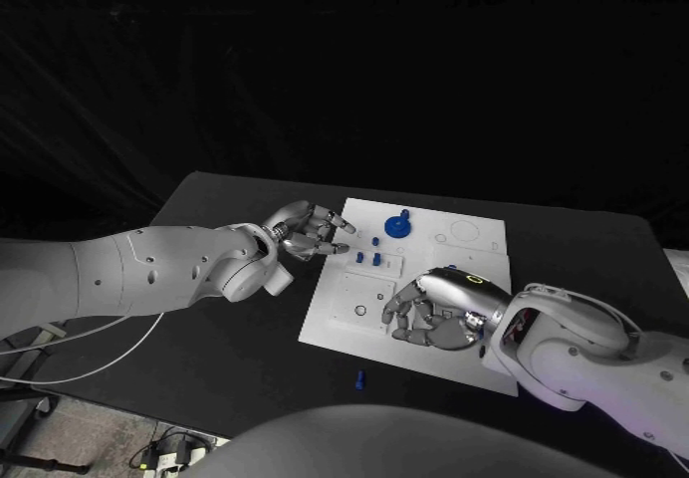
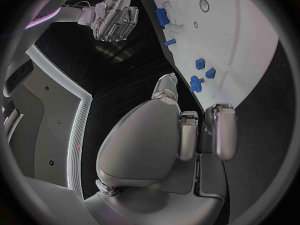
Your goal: Assemble the parts on the task board
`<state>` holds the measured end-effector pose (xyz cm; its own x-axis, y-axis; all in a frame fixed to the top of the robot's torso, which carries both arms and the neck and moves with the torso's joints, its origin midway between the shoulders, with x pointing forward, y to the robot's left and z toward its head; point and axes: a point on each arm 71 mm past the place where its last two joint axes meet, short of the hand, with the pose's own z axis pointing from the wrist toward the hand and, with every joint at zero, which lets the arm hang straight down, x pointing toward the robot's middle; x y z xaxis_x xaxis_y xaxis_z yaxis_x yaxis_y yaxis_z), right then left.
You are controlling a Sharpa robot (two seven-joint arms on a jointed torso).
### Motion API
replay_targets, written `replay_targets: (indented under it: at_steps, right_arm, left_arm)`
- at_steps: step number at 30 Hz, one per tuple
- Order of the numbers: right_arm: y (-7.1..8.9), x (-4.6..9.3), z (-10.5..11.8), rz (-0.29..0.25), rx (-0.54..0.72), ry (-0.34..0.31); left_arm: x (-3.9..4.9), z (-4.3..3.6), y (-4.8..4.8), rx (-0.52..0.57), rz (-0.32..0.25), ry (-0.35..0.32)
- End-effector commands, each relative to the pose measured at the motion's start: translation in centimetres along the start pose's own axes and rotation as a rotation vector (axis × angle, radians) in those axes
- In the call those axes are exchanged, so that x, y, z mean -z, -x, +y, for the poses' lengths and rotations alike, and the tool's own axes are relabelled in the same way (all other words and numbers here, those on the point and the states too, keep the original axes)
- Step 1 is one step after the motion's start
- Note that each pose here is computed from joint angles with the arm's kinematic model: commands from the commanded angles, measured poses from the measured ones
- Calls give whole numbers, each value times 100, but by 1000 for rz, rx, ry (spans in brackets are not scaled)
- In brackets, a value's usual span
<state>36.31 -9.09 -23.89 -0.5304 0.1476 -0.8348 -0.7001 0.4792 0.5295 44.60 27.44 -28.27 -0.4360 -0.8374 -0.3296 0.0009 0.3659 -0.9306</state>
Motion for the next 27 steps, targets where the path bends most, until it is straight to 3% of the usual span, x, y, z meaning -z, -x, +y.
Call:
replay_targets:
  at_steps: [1,5,12,27]
  right_arm:
    - [-137,-25,103,73,183,59]
    - [-291,-68,245,122,272,121]
    - [-538,-162,458,160,364,194]
    - [-886,-423,543,246,459,171]
  left_arm:
    - [21,-71,52,-58,-77,-85]
    - [45,-83,67,-57,-86,-92]
    - [77,-101,64,-50,-83,-96]
    - [150,-133,21,-33,-62,-90]
